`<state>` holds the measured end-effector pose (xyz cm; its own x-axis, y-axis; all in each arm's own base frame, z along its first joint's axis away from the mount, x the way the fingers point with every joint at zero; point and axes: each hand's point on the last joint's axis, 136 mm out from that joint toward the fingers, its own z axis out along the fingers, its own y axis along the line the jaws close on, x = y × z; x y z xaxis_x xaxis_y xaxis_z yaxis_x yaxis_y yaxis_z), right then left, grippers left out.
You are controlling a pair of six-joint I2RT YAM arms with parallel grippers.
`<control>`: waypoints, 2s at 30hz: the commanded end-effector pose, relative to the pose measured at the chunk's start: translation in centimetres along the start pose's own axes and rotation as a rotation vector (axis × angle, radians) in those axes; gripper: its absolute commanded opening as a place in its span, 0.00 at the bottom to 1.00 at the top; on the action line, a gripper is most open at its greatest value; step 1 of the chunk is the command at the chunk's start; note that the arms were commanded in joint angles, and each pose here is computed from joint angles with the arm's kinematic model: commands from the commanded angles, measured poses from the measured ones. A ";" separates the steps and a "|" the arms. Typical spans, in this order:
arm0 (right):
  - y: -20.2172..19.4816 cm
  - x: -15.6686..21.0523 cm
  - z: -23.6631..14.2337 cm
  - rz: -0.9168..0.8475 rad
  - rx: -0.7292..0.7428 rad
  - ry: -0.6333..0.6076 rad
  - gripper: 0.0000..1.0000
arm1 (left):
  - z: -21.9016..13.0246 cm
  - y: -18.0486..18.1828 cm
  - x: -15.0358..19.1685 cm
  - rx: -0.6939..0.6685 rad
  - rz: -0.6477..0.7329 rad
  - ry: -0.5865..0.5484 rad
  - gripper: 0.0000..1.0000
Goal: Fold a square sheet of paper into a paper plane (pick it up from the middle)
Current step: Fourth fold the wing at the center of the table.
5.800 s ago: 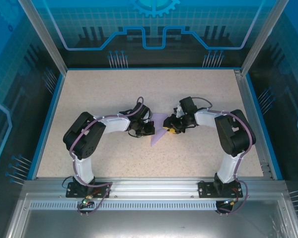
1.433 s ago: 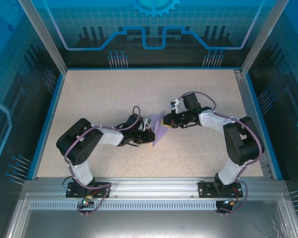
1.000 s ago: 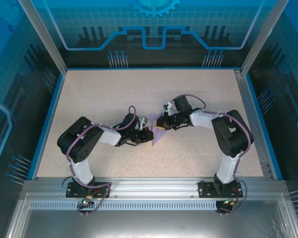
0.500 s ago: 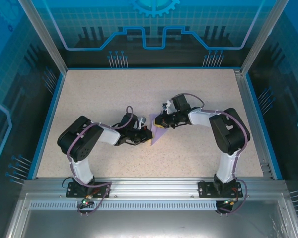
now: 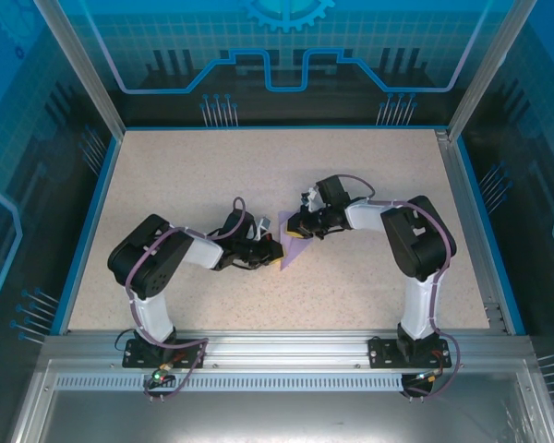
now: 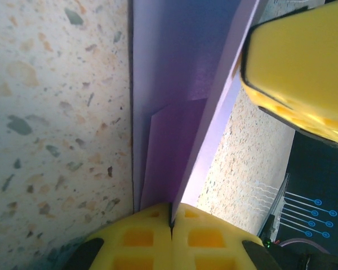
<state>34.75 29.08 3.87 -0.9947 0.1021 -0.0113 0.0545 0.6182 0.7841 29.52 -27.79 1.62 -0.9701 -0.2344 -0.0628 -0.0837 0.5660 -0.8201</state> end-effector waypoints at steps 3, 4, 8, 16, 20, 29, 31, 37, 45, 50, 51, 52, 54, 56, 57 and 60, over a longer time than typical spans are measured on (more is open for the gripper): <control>-0.5 0.2 0.8 0.019 0.023 0.020 0.09 | -0.1 4.2 1.2 -0.115 -0.109 0.040 0.00; -0.7 0.2 0.8 0.022 0.029 0.019 0.09 | -0.1 4.2 1.2 -0.114 -0.111 0.042 0.00; -0.8 0.3 0.9 0.030 0.033 0.027 0.09 | -0.2 4.2 1.2 -0.111 -0.120 0.051 0.00; 2.5 1.6 -0.6 -0.064 -0.058 0.015 0.10 | 0.0 4.0 1.2 -0.099 -0.126 0.085 0.00; 3.1 1.8 -0.4 -0.089 -0.059 0.025 0.11 | 0.0 4.1 1.1 -0.107 -0.127 0.095 0.00; 0.7 0.5 1.0 -0.039 0.015 0.020 0.10 | 0.0 4.4 1.4 -0.111 -0.155 0.109 0.00; 0.2 0.2 1.0 -0.032 0.032 0.016 0.10 | 0.0 4.5 1.4 -0.114 -0.156 0.110 0.00; -0.9 0.1 1.5 -0.022 0.050 0.027 0.10 | 0.0 4.5 1.4 -0.116 -0.154 0.108 0.00; -1.6 0.1 1.5 -0.025 0.052 0.036 0.10 | 0.0 5.1 1.7 -0.126 -0.168 0.110 0.00; -1.6 -0.2 1.5 -0.023 0.028 0.054 0.11 | 0.0 5.2 1.7 -0.123 -0.175 0.102 0.00; -1.7 -0.2 1.5 -0.021 0.031 0.057 0.11 | 0.0 5.2 1.6 -0.123 -0.177 0.099 0.00; -1.8 -0.3 1.5 -0.021 0.038 0.057 0.11 | 0.0 5.2 1.6 -0.123 -0.177 0.100 0.00; -2.0 -0.3 1.6 -0.017 0.042 0.066 0.11 | 0.1 5.2 1.6 -0.121 -0.175 0.098 0.00; -1.9 -0.2 1.6 -0.014 0.037 0.071 0.11 | 0.1 5.3 1.7 -0.124 -0.178 0.099 0.00; -1.8 -0.3 1.5 -0.012 0.036 0.068 0.12 | 0.1 5.5 1.7 -0.128 -0.182 0.097 0.00; -0.9 -0.8 0.1 -0.026 0.026 0.021 0.12 | 0.0 5.6 1.8 -0.129 -0.187 0.092 0.00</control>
<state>34.92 29.50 1.89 -0.9989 0.0467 0.0052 0.0340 0.6428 0.7653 29.47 -27.58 1.56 -0.9784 -0.2054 0.0240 -0.1323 0.5322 -0.8362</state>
